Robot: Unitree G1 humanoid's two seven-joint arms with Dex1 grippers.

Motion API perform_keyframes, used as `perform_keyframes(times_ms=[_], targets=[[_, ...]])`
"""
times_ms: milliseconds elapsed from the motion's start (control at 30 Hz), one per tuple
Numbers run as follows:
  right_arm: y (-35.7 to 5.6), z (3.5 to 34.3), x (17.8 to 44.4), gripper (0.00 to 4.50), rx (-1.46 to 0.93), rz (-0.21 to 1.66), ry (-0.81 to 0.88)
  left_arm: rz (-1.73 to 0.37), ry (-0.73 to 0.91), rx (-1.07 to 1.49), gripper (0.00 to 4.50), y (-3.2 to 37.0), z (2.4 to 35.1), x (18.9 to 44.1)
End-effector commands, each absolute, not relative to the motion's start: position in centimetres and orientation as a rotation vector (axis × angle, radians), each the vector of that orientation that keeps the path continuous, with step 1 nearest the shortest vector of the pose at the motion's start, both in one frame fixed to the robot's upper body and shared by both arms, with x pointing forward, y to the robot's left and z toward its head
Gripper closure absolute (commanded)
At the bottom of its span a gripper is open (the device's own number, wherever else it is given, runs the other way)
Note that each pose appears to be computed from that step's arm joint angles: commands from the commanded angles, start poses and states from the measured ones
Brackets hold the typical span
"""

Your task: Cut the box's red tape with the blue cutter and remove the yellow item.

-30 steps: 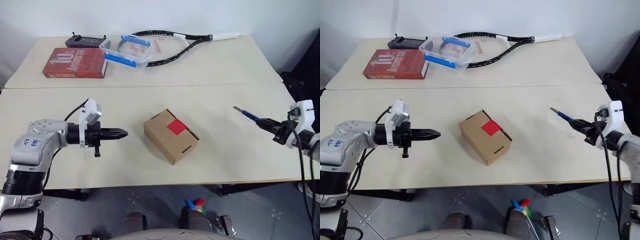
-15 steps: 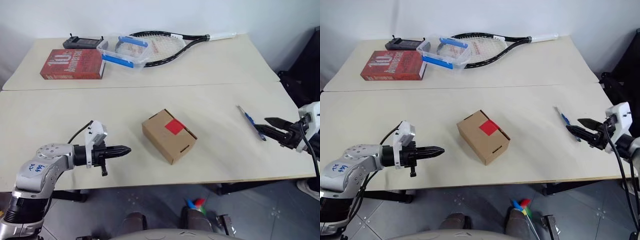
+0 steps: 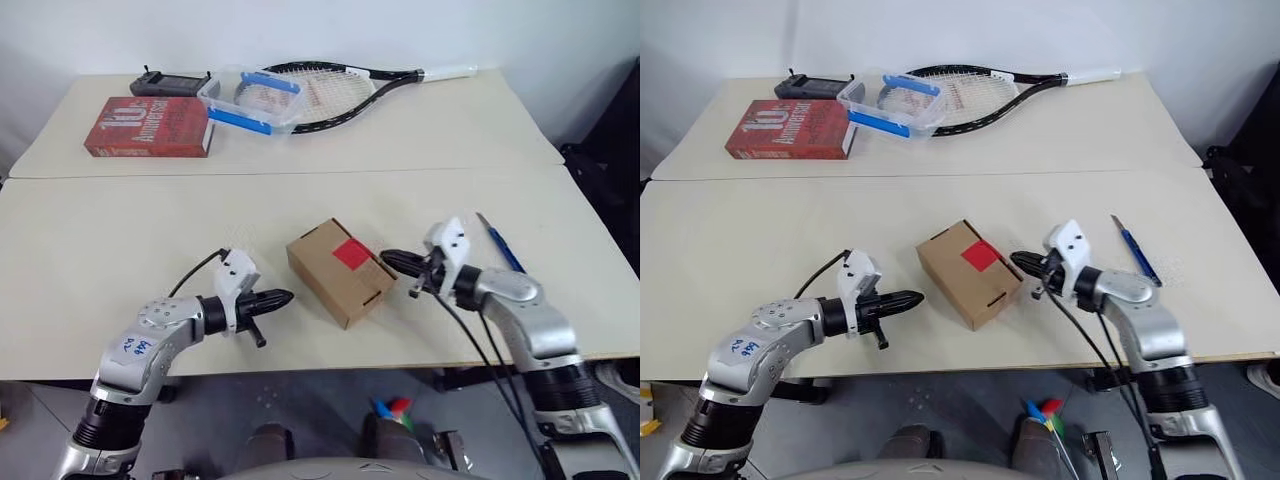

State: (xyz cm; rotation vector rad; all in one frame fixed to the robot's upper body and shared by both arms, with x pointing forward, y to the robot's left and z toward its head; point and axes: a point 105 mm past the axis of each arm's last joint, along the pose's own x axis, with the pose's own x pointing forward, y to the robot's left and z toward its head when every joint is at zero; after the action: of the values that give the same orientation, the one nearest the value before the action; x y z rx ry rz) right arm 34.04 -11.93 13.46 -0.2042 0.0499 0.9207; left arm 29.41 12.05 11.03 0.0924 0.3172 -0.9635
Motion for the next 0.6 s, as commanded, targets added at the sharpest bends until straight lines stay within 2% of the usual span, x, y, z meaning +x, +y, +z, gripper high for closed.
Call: perform_keyframes(times_ms=[33, 167, 467, 600], targets=[[-9.9, 14.5, 33.0, 4.47, -0.174, 1.011, 0.024, -0.957, 0.287, 0.107, 4.50, 11.8, 11.6, 29.7], [-6.0, 13.5, 28.8, 4.47, -0.127, 1.265, 0.139, -0.946, 0.283, 0.115, 4.50, 11.7, 11.6, 30.1], [-4.2, 12.7, 27.9, 4.47, -0.100, 1.274, 0.223, -0.942, 0.322, 0.123, 4.50, 13.2, 11.7, 28.8], [-4.8, 11.6, 28.3, 4.47, -0.124, 1.231, 0.255, -0.947, 0.340, 0.127, 4.50, 13.5, 11.7, 28.2]])
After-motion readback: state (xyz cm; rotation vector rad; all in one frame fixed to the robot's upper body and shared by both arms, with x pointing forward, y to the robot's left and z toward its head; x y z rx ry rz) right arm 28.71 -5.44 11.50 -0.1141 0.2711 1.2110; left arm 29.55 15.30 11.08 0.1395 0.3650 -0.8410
